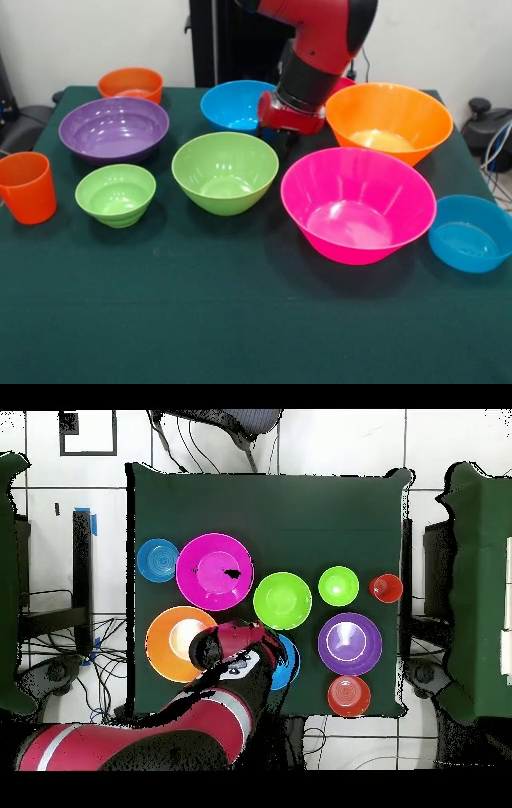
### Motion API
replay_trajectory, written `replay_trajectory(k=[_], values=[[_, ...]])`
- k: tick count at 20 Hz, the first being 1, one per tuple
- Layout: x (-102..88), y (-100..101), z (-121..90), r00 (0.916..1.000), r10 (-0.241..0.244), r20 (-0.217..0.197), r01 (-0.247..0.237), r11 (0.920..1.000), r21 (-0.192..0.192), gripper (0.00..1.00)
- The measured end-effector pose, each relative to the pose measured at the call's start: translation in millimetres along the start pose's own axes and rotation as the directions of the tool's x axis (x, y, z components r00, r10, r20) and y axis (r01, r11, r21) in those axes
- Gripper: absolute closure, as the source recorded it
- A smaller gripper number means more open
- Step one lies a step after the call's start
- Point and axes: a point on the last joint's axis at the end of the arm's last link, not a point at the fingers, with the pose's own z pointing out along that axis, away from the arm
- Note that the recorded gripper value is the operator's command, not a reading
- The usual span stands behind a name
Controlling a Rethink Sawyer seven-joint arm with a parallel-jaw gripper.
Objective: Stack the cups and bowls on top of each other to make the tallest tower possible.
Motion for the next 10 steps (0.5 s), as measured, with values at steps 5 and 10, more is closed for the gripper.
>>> replay_trajectory(k=[5, 10], values=[[2.7, -2.5, 3.6, 0.9998, -0.021, -0.006, 0.021, 0.9993, 0.03, 0.0], [-3.1, -6.6, -4.4, 0.9998, -0.017, 0.011, 0.016, 0.9992, 0.037, 0.0]])
